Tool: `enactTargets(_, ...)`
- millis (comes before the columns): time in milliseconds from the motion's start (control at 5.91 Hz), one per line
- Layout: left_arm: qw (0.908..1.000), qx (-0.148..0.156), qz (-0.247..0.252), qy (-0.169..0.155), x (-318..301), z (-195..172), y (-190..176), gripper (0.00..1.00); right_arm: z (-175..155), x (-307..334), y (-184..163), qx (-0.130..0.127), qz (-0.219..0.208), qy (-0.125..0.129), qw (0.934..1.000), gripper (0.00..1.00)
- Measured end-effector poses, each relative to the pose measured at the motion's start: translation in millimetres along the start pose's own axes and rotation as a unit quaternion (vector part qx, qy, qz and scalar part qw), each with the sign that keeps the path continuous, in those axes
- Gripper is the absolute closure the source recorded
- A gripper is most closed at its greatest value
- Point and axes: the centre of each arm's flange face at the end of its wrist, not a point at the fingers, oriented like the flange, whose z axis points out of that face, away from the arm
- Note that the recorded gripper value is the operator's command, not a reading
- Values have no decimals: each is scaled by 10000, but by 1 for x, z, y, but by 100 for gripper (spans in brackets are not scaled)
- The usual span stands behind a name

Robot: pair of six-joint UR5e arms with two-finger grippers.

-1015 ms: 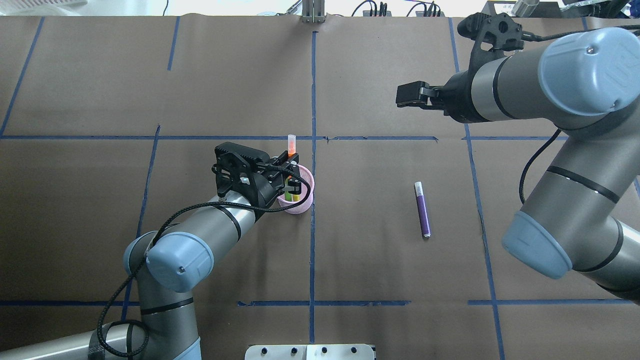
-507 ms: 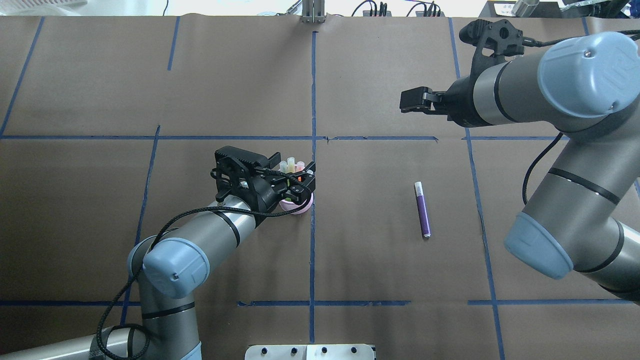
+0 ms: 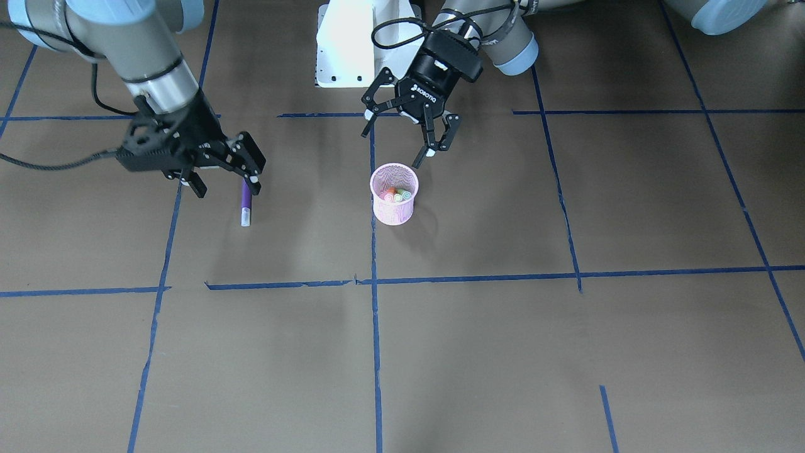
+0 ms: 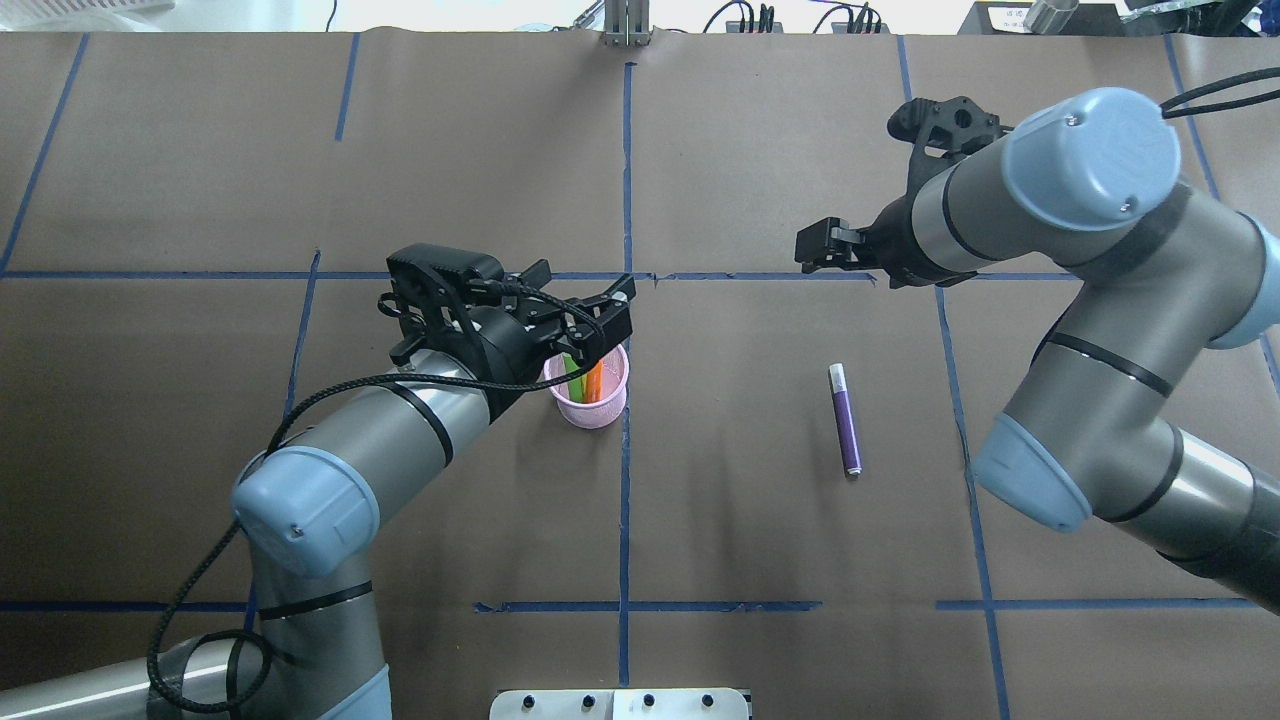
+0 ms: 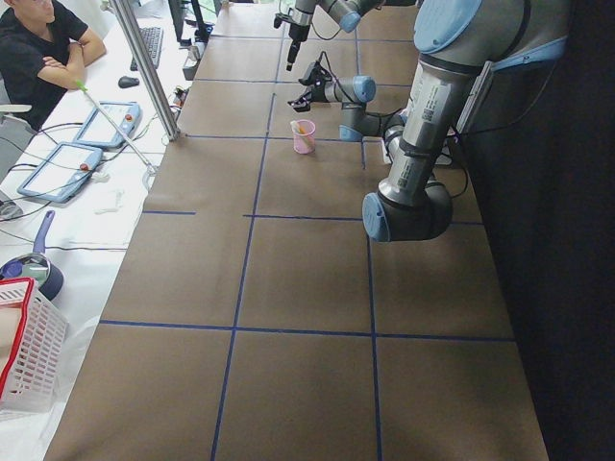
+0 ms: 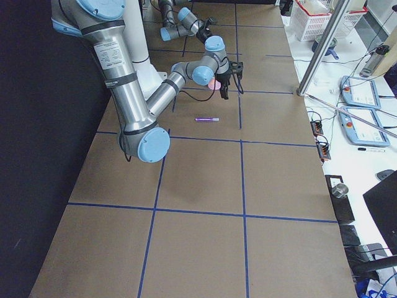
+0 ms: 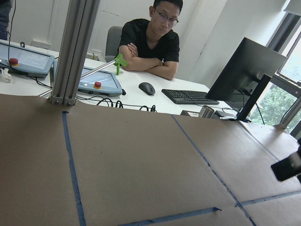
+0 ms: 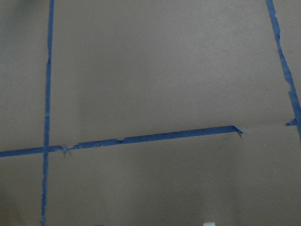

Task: Collect pens into pen holder
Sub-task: 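Raise the left gripper from the cup while the right gripper grasps the purple marker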

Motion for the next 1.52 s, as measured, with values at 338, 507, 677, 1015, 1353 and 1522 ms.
enactTargets(338, 9994, -160, 26, -309, -44, -1, 2, 0, 54, 15, 0, -642, -34, 435, 9970, 7)
enactTargets(507, 9988, -233, 84, -430, -59, -4, 7, 0, 71, 26, -2, -1163, -27, 559, 9916, 7)
enactTargets(677, 9980, -305, 147, -539, -74, -8, 13, 0, 85, 31, -6, -1677, -87, 677, 9835, 10)
enactTargets(1015, 9975, -346, 176, -589, -82, -10, 16, 0, 111, 29, -8, -2344, -207, 797, 9687, 17)
enactTargets(1353, 9975, -342, 159, -591, -82, -10, 16, 0, 136, 19, 10, -2610, -317, 891, 9607, 31)
enactTargets(1522, 9976, -343, 142, -589, -82, -10, 17, 0, 142, 18, 17, -2673, -355, 921, 9585, 45)
